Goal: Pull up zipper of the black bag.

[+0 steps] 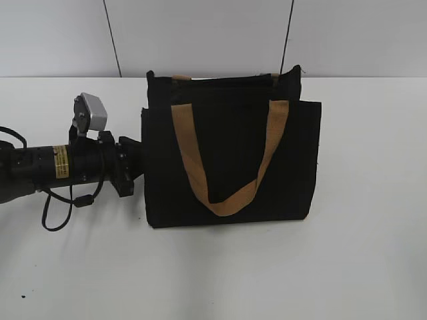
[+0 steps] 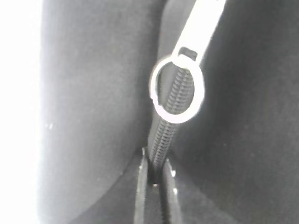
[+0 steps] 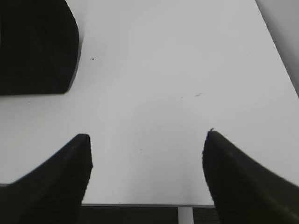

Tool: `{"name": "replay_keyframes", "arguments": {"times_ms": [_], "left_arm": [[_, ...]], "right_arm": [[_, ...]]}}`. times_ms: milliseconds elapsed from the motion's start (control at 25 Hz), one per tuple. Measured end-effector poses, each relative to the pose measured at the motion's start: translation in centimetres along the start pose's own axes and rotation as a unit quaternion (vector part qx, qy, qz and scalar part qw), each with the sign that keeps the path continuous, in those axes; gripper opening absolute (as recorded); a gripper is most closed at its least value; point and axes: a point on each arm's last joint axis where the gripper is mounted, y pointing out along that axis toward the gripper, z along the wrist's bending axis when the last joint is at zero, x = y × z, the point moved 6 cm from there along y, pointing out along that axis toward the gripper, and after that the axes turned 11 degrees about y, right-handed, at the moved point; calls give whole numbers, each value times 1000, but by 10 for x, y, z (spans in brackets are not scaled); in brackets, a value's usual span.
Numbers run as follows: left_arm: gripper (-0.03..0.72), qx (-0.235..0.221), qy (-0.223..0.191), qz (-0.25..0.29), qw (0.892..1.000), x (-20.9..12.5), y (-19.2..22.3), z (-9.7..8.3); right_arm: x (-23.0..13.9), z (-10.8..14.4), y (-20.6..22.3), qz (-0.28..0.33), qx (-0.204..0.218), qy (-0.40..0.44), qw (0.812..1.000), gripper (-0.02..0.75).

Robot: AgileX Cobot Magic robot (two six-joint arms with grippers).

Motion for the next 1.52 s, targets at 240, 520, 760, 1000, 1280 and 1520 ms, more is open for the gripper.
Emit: {"name": "replay_keyframes", "arguments": {"times_ms": [240,520,760,1000,1280,1520], "left_arm": [[39,2,2,0,1000,2,-1,1],[39,98,51,51,993,30,-20,18],[37,179,66,44,981,65,-48,25],[36,197,99,61,974,97,-60,22],[36,216,96,60,970,123,-70,19],[36,221,71,50,971,128,-72,19]], "right_arm": [[0,0,0,0,0,0,1000,566],[0,0,0,0,0,0,1000,566],[0,0,0,0,0,0,1000,566],[0,0,0,0,0,0,1000,566],[0,0,0,0,0,1,1000,566],[12,1,1,-3,0,32,999,566]]}}
